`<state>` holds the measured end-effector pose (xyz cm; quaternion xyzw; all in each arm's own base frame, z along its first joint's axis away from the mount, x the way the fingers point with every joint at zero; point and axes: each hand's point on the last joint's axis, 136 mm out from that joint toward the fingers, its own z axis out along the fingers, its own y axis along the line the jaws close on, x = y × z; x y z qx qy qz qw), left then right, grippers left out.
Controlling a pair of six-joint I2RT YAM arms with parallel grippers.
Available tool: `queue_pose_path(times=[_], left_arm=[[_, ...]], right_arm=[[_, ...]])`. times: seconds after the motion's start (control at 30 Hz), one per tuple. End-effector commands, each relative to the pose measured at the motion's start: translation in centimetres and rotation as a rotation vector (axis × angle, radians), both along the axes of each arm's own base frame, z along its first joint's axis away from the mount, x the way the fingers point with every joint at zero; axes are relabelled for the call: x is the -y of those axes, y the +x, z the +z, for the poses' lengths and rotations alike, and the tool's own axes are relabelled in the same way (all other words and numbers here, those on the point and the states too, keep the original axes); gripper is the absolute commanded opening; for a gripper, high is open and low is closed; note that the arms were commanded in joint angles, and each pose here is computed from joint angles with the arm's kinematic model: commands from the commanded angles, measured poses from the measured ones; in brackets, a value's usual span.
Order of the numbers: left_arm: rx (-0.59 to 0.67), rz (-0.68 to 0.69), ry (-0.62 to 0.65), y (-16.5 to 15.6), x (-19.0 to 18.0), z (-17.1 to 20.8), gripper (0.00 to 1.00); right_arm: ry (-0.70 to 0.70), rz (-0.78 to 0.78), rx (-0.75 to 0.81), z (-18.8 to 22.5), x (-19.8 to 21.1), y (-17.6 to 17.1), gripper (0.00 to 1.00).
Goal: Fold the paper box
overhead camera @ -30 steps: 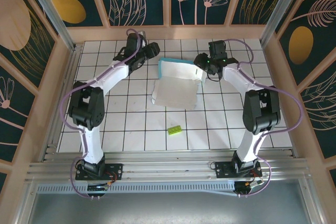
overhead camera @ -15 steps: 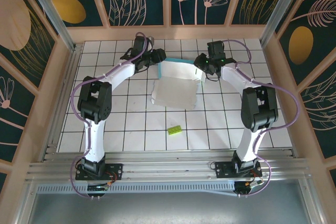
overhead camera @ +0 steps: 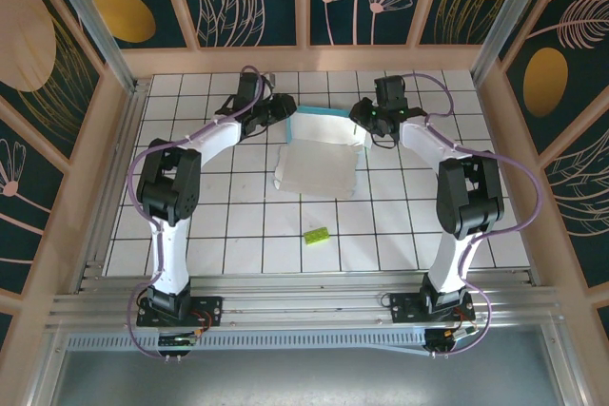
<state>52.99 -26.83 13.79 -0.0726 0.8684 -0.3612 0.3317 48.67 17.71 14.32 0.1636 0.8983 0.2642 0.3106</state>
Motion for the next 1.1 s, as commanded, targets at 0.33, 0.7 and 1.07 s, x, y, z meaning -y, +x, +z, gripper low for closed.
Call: queue_pose_path(times=[0.33,0.7,1.07], left_arm=[[-0.062,-0.113,-0.127,-5.1,2.7,-0.5,0.27],[-0.051,-0.127,-0.118,-7.1,3.0,-1.0,0.27],[-0.049,-0.115,-0.083,-7.1,2.6,-1.3,0.28]], right_arm=[[0.069,0.022,0.013,0.3,-1.0,-1.7,0.2],[0.059,-0.001,0.007,0.1,0.0,-2.2,0.28],[0.028,-0.008,0.018,0.7,0.5,-2.5,0.35]])
